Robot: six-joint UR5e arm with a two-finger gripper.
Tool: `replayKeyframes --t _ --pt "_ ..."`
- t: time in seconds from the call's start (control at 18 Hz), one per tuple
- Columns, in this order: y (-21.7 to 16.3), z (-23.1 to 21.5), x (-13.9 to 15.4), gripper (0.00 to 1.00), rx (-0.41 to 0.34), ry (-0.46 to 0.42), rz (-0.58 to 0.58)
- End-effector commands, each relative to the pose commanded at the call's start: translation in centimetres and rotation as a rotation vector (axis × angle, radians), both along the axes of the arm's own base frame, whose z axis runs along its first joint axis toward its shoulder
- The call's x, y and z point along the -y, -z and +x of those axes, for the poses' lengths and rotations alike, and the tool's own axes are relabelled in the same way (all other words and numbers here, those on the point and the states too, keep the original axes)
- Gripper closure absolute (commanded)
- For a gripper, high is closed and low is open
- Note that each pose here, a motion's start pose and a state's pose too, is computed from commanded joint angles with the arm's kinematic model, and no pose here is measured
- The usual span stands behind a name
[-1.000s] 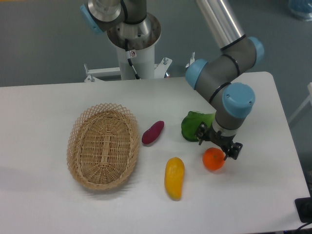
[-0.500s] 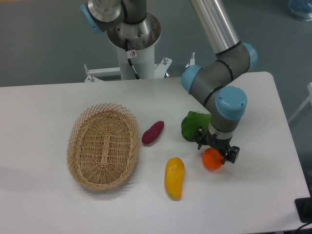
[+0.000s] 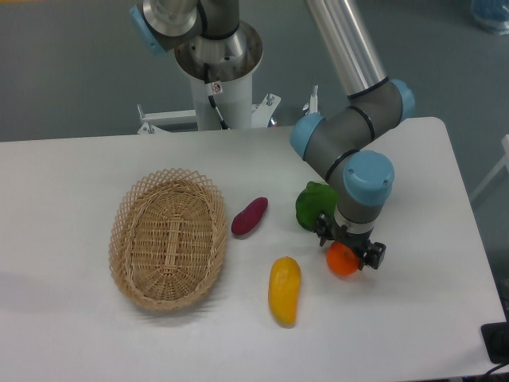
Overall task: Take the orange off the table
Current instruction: 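Close the gripper fingers around the orange, then lift the grasped orange up off the table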
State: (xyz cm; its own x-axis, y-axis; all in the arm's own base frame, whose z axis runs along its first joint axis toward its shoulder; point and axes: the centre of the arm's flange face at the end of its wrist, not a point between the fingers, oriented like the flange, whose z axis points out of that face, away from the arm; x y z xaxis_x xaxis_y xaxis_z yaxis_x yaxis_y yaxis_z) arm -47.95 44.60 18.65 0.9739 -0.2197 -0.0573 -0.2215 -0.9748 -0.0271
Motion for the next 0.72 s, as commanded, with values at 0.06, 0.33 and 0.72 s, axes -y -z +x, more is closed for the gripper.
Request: replayKeyframes --t 0.06,0.33,0.72 --pt "0.0 0.0 0.0 0.2 -0.001 0.0 -0.005" --pt "-1.6 -0.6 -0.3 0.43 -0.025 -0.011 0.012" --pt "-5.0 -2.0 -0.1 0.43 -0.061 -0.014 0.036"
